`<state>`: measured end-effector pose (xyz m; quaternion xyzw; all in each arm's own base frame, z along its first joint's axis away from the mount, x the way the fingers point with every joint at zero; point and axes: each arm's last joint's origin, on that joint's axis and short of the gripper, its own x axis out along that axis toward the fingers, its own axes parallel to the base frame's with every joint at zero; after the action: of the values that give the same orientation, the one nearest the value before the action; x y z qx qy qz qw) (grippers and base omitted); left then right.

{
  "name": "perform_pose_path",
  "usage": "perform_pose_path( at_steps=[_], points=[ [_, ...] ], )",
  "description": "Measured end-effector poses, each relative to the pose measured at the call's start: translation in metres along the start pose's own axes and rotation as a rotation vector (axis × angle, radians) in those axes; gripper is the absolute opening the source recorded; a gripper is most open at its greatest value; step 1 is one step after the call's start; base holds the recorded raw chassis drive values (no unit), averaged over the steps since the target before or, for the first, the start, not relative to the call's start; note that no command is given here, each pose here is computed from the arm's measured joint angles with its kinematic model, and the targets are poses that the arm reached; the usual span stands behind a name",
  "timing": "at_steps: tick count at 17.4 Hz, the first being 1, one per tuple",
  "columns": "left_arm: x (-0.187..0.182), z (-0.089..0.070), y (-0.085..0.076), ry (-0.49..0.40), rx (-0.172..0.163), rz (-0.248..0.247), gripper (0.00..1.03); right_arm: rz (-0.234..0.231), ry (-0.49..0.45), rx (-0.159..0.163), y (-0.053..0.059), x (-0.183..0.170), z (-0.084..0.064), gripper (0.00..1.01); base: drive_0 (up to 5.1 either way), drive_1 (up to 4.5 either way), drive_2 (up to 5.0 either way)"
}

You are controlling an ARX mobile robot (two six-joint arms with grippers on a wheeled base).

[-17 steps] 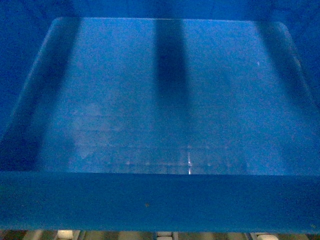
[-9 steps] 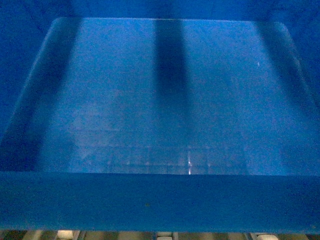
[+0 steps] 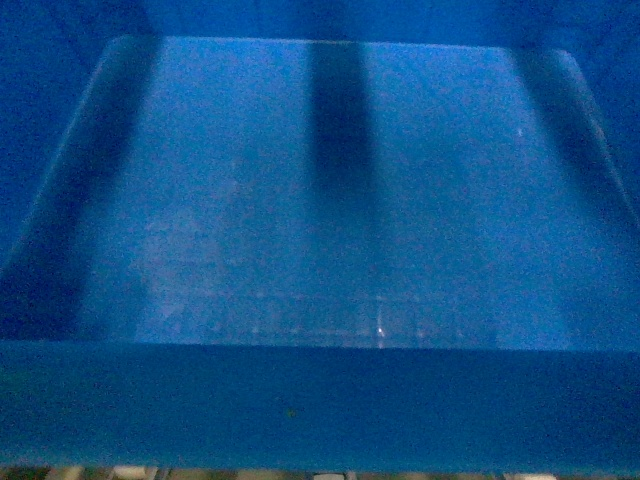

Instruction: Place box next to blue box on left shelf

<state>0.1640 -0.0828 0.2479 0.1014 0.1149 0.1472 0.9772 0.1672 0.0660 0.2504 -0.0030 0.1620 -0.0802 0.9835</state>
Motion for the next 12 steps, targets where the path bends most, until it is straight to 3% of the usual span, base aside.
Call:
perform_pose_path(
  at_steps=[1, 2, 5, 7, 9, 12],
  points=[
    [0.0, -0.004, 0.0, 0.027, 0.018, 0.006, 0.34, -0.036, 0.029, -0.025, 0.0, -0.001, 0.001, 0.1, 0.0, 0.0, 0.0],
    [0.001, -0.007, -0.001, 0.051, 0.026, 0.002, 0.34, -0.041, 0.069, -0.039, 0.001, 0.001, 0.001, 0.11, 0.0, 0.0, 0.0],
    [0.011, -0.011, -0.006, 0.154, 0.042, -0.011, 0.34, -0.019, 0.174, -0.066, 0.002, 0.021, 0.006, 0.11, 0.0, 0.0, 0.0],
    [0.025, -0.013, -0.008, 0.216, 0.027, -0.012, 0.34, -0.007, 0.212, -0.077, 0.004, 0.042, 0.008, 0.11, 0.0, 0.0, 0.0],
    [0.041, -0.016, -0.011, 0.28, 0.007, -0.019, 0.33, 0.001, 0.259, -0.089, 0.003, 0.066, 0.0, 0.11, 0.0, 0.0, 0.0],
    [0.057, -0.024, -0.022, 0.349, 0.027, -0.057, 0.32, 0.002, 0.352, -0.089, 0.002, 0.091, -0.017, 0.11, 0.0, 0.0, 0.0]
  ],
)
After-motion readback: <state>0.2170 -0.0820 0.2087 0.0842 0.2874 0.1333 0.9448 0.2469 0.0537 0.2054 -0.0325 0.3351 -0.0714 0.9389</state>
